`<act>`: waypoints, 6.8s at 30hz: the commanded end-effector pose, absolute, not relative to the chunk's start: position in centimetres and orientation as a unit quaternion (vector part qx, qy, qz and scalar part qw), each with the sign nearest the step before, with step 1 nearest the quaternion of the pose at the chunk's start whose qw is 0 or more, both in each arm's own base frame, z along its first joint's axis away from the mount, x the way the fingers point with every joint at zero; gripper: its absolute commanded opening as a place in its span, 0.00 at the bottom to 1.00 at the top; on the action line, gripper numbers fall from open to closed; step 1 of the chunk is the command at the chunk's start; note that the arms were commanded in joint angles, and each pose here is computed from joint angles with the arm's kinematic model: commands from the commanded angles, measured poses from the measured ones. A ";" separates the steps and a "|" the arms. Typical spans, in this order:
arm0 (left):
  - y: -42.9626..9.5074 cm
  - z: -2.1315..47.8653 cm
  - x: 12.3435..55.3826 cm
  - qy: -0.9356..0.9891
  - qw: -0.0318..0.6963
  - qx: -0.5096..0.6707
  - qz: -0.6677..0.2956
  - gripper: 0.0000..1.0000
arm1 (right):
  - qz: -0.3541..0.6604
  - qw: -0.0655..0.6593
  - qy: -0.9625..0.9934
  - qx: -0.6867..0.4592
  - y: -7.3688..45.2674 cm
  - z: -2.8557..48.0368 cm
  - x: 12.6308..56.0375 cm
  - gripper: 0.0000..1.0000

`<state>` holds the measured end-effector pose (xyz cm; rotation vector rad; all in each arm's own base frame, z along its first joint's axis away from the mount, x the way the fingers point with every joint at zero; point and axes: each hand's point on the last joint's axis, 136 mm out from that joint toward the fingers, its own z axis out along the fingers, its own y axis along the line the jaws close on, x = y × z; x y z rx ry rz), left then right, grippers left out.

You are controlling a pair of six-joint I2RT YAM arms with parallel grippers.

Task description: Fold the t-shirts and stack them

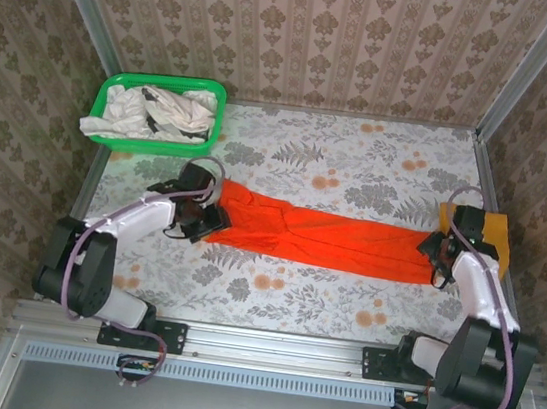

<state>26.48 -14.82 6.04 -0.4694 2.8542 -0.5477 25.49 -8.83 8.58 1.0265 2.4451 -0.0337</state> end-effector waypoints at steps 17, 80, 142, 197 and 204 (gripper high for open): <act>-21.1 4.2 31.4 0.969 0.101 -0.098 -0.202 0.65 | 0.078 0.189 0.916 0.345 -0.1 3.5 28.8 0.64; -29.3 0.1 58.3 0.943 0.169 -0.034 -0.287 0.83 | 0.186 0.061 0.974 0.110 17.2 0.0 23.5 0.77; -21.2 14.6 32.8 0.884 0.393 0.040 -0.249 1.00 | 0.223 0.243 0.938 0.108 18.3 5.0 59.7 0.76; -20.0 19.3 19.4 0.714 0.396 0.526 -0.239 1.00 | 0.002 0.086 0.767 -0.635 20.5 -0.1 20.0 0.25; -19.9 19.4 19.6 0.718 0.403 0.516 -0.238 1.00 | 0.005 0.104 0.763 -0.638 21.0 1.5 19.5 0.00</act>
